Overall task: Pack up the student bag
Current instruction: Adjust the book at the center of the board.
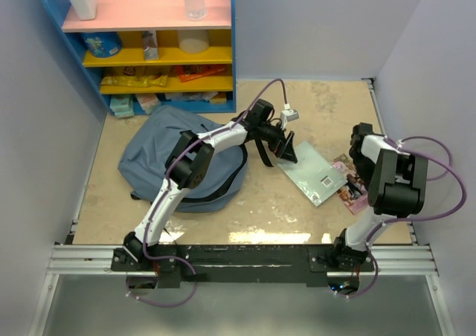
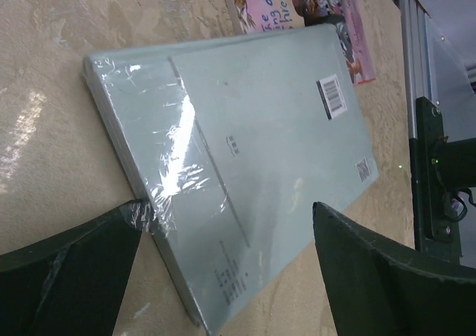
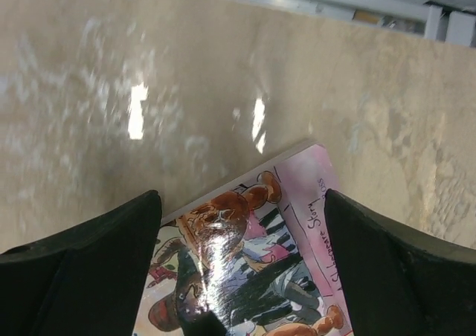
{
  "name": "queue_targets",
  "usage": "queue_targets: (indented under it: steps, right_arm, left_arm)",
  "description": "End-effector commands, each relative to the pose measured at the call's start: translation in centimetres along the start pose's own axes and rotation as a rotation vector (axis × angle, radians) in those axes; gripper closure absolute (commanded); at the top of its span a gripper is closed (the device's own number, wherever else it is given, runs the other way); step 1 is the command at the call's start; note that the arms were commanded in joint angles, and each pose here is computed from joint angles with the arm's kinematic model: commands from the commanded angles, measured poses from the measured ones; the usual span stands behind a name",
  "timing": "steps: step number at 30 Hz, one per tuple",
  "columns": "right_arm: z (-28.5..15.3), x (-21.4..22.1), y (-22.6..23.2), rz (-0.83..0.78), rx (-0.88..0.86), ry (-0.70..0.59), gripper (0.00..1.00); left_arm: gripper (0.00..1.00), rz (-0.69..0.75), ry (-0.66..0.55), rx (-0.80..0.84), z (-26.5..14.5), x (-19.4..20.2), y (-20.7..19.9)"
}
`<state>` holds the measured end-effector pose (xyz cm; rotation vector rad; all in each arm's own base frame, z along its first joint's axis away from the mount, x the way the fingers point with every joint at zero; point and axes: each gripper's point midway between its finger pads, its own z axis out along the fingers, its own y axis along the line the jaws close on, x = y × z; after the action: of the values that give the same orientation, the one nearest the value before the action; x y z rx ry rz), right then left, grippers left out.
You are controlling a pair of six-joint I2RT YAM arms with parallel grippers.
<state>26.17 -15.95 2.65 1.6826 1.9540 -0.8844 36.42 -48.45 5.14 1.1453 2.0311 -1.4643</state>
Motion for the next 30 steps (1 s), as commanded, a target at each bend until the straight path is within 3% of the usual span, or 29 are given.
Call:
queue_targets:
  steps: [1, 10, 23, 30]
  right_arm:
    - [-2.4, 4.1, -0.8, -0.106, -0.043, 0.123, 0.06]
    - [-6.1, 8.3, 0.8, -0.175, -0.178, 0.202, 0.11]
    - [-11.1, 3.6, 0.0, -0.145, -0.490, 0.124, 0.04]
    - [-14.7, 5.9, -1.3, -0.293, -0.707, 0.228, 0.05]
  left_arm:
    - [0.00, 0.045, -0.043, 0.006, -1.6, -2.6, -2.1]
    - [0.00, 0.064, -0.041, -0.017, -3.1, -2.0, -2.8]
    - [0.00, 0.070, -0.045, -0.093, -5.5, -1.3, -0.8]
    - [0.00, 0.063, -0.044, -0.108, -5.3, -1.4, -0.2]
